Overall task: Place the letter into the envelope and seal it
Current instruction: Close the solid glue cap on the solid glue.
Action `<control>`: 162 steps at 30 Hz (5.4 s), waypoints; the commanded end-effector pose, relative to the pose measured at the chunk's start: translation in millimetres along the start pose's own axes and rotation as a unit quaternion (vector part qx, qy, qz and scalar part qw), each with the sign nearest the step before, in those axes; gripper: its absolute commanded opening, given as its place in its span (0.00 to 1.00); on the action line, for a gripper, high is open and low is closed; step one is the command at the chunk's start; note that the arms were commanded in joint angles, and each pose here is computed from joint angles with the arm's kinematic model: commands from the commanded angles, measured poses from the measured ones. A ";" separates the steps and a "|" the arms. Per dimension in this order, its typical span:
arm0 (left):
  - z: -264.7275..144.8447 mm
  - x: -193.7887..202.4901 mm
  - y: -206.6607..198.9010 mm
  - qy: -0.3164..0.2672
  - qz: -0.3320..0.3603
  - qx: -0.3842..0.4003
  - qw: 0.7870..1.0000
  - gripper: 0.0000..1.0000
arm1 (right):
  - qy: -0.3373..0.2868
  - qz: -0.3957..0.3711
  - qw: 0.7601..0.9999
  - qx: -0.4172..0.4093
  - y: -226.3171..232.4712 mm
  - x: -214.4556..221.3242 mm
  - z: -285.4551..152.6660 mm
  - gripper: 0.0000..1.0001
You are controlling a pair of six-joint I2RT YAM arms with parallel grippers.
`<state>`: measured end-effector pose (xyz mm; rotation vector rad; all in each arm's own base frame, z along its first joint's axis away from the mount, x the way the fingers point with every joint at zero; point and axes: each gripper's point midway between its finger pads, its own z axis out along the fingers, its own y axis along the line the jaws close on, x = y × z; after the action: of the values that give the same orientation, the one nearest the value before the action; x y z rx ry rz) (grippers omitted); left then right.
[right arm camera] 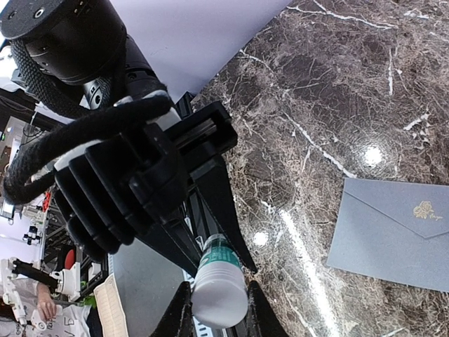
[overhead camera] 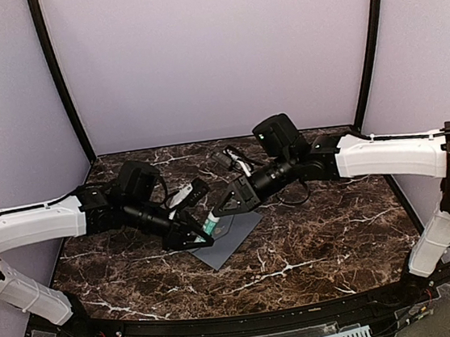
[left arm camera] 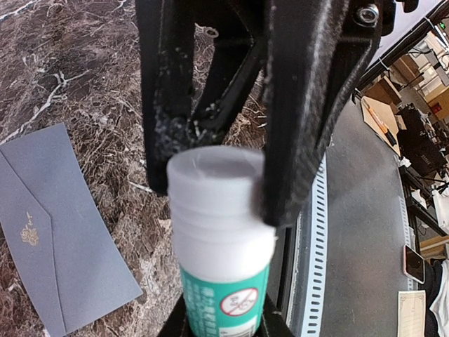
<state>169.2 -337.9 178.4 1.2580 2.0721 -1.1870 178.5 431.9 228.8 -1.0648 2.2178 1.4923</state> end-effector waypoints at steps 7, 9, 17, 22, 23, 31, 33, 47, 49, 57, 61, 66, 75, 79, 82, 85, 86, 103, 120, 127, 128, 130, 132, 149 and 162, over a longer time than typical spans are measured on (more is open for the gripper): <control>-30.5 -62.1 -0.1 -0.122 0.067 -0.044 0.989 0.00 | 0.065 -0.005 0.993 -0.098 44.4 35.7 31.8 0.19; -32.6 -62.8 1.8 -0.126 0.066 -0.052 0.989 0.00 | 0.069 -0.003 0.992 -0.105 47.2 37.6 34.0 0.19; -39.4 -77.1 1.9 -0.150 0.063 -0.044 0.986 0.00 | 0.101 0.008 0.987 -0.122 57.1 54.4 40.7 0.19; -41.5 -81.6 0.0 -0.155 0.058 -0.023 0.986 0.00 | 0.114 0.005 0.983 -0.143 69.1 58.9 43.5 0.19; -41.6 -82.0 -0.8 -0.156 0.058 -0.018 0.986 0.00 | 0.117 0.003 0.982 -0.145 71.0 59.9 44.5 0.19; -43.9 -88.3 -1.9 -0.164 0.051 0.011 0.985 0.00 | 0.140 0.000 0.977 -0.159 80.6 68.5 45.9 0.18; -42.9 -88.6 -0.7 -0.163 0.050 0.011 0.985 0.00 | 0.142 0.000 0.977 -0.159 81.8 69.7 47.1 0.18; -51.6 -110.2 18.8 -0.185 0.054 -0.053 0.980 0.00 | 0.157 0.005 0.973 -0.167 89.0 78.8 58.0 0.17; -53.4 -118.2 13.1 -0.194 0.057 -0.031 0.979 0.00 | 0.159 0.002 0.973 -0.169 91.4 80.6 58.6 0.17; -49.5 -114.6 15.3 -0.181 0.061 -0.029 0.981 0.00 | 0.132 -0.014 0.980 -0.151 90.7 72.9 53.4 0.16; -49.9 -99.4 15.1 -0.168 0.070 -0.036 0.983 0.00 | 0.088 -0.024 0.989 -0.113 80.4 54.2 39.2 0.18; -50.6 -75.9 24.6 -0.148 0.065 -0.071 0.984 0.00 | 0.054 -0.021 0.995 -0.078 66.6 42.1 16.7 0.34; -47.2 -63.3 20.1 -0.126 0.084 -0.060 0.987 0.00 | -0.055 -0.035 0.998 -0.028 62.6 3.1 -21.7 0.68; -43.4 -59.7 9.2 -0.124 0.090 -0.033 0.988 0.00 | -0.133 -0.029 0.990 0.030 44.3 -21.4 -39.3 0.69; -38.2 -58.5 0.5 -0.120 0.091 -0.008 0.989 0.00 | -0.181 -0.043 0.982 0.034 46.6 -38.7 -44.1 0.70; -32.7 -56.3 -5.2 -0.112 0.090 0.010 0.990 0.00 | -0.203 -0.051 0.977 0.045 45.5 -52.8 -41.5 0.68; -32.0 -55.9 -5.8 -0.111 0.089 0.012 0.990 0.00 | -0.204 -0.054 0.976 0.043 46.9 -55.4 -38.8 0.67; -27.2 -52.7 -8.9 -0.102 0.082 0.030 0.991 0.00 | -0.217 -0.078 0.972 0.038 53.5 -74.9 -24.6 0.43; -26.6 -52.3 -9.1 -0.101 0.080 0.032 0.991 0.00 | -0.200 -0.075 0.976 0.041 47.3 -69.1 -17.1 0.16; -30.7 -57.7 -10.5 -0.112 0.073 0.029 0.991 0.00 | -0.164 -0.073 0.983 0.037 45.6 -51.7 -6.1 0.09; -32.5 -62.3 -11.3 -0.121 0.074 0.029 0.989 0.00 | -0.159 -0.074 0.984 0.035 46.7 -49.1 -4.2 0.09; -34.2 -65.8 -11.4 -0.127 0.070 0.032 0.989 0.00 | -0.147 -0.077 0.986 0.033 49.8 -42.8 0.3 0.08; -36.2 -70.3 -10.0 -0.131 0.060 0.036 0.989 0.00 | -0.136 -0.081 0.987 0.033 52.7 -36.5 5.5 0.07; -49.9 -90.2 -10.8 -0.160 0.047 0.067 0.984 0.00 | -0.024 -0.046 0.998 -0.021 60.8 27.6 40.7 0.00; -55.7 -100.8 32.9 -0.172 0.025 -0.065 0.983 0.00 | 0.020 -0.017 1.000 0.003 52.2 54.0 56.3 0.00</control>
<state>189.6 -329.9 208.7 1.1604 1.9891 -1.3176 195.7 461.5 263.4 -0.8020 2.0159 1.3230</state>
